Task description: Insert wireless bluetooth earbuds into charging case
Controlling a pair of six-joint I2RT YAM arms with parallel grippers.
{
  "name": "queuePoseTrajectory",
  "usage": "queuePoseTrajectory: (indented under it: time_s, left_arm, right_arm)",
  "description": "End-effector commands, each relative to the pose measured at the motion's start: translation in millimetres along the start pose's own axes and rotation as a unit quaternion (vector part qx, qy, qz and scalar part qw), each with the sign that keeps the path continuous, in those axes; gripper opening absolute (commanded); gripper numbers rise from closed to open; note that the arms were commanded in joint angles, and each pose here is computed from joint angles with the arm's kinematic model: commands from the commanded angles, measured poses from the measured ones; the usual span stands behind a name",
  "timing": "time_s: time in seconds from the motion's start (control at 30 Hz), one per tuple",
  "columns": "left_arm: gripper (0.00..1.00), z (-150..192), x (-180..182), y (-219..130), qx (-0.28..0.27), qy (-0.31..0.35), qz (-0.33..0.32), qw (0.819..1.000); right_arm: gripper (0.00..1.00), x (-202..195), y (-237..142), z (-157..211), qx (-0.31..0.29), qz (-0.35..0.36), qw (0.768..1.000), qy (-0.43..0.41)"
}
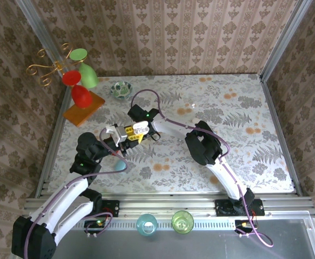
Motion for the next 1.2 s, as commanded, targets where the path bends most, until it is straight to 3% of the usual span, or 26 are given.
queuePoseTrajectory:
  time_s: [0.0,0.33,0.53,0.87,1.03,1.17]
  left_arm:
    - [0.0,-5.1,-0.4,1.0,-0.009,0.017,0.001,1.0]
    - [0.0,-5.3,2.2,2.0,-0.007,0.016,-0.005,1.0]
    - [0.0,-6.5,3.0,3.1,-0.005,0.016,-0.005,1.0]
    - [0.0,-5.3,4.0,2.7,0.013,0.022,-0.01,1.0]
    - [0.0,-5.9,4.3,3.0,0.015,0.023,-0.01,1.0]
    - [0.0,-7.4,4.1,2.8,0.015,0.022,-0.01,1.0]
  right_arm:
    - [0.3,1.3,-1.2,7.5,0.022,-0.012,1.0,-0.004]
    - [0.28,-8.3,-30.1,17.6,0.003,-0.031,1.0,0.005]
    - [0.29,-30.8,-46.8,63.3,0.029,-0.018,0.999,0.018]
    - [0.29,-64.5,-74.6,169.5,0.113,0.03,0.993,0.015]
    - [0.31,-67.7,-73.0,190.0,0.126,0.035,0.991,0.016]
    - [0.37,-74.4,-76.8,190.8,0.126,0.062,0.99,0.018]
Point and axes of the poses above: each hand's point on the last joint's axis, 136 mm out from that joint toward the fingers, its own y axis out along the fingers, its own x axis along the line the jaws close on, z = x × y, the point moved 5 cm from there along -y, back along the fingers, and after that the axes turned 4 degrees about -y, right-handed, at the moved point
